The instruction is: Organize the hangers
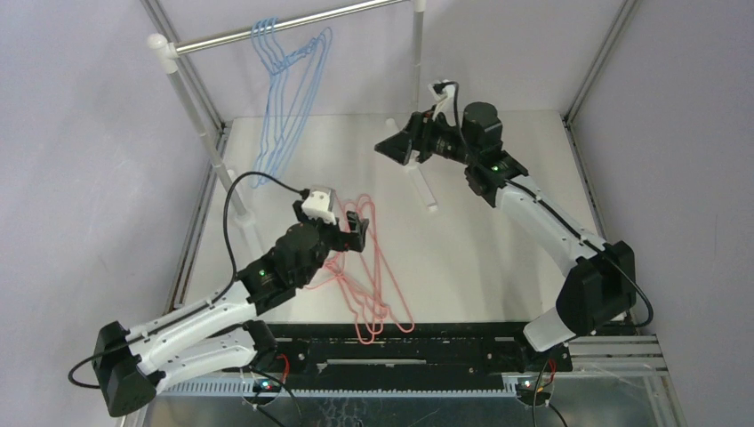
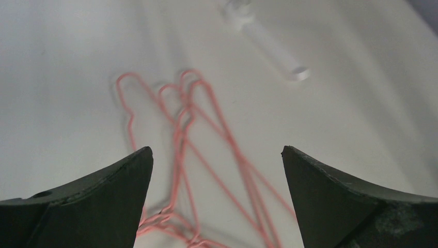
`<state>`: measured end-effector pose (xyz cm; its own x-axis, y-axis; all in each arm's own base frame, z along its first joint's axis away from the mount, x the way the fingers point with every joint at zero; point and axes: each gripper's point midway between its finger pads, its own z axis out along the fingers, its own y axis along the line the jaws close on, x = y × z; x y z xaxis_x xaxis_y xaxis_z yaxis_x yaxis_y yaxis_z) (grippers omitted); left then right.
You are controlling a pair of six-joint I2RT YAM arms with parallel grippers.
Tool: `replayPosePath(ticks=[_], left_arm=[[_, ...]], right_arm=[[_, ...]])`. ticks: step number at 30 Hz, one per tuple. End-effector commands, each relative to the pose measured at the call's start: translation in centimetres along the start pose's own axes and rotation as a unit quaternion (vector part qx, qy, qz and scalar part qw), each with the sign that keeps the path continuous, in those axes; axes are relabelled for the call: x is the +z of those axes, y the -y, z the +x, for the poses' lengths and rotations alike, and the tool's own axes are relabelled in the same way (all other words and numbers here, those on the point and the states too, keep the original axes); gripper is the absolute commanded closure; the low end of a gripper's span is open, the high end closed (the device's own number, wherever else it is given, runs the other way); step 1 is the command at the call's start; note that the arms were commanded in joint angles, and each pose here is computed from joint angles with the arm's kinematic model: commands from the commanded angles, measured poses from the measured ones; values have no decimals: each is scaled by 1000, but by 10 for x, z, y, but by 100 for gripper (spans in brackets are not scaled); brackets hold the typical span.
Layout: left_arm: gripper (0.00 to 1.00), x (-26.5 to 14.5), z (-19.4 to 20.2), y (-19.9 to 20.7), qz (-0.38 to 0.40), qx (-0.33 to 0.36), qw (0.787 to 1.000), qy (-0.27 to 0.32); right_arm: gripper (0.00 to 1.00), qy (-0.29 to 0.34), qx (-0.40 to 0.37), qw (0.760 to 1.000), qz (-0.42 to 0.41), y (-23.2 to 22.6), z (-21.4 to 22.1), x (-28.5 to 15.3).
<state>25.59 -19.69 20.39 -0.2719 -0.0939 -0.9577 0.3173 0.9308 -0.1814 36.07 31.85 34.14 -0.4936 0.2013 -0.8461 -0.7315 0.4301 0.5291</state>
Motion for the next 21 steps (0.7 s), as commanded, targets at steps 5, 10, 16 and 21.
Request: replayPosePath(ticks=[5,10,16,21], left_arm=[[1,13,-102,52,28,41,996,74],[1,38,-154,70,4,75,991,108],[1,74,-220,73,-29,91,983,158],[0,93,-263,52,-55,96,973,204]], right_arm=[[18,45,-35,997,56,13,-26,-50],[18,57,-36,996,64,18,-34,-67],[18,61,-34,995,66,18,-40,-78],[18,61,-37,995,69,19,-42,-86]])
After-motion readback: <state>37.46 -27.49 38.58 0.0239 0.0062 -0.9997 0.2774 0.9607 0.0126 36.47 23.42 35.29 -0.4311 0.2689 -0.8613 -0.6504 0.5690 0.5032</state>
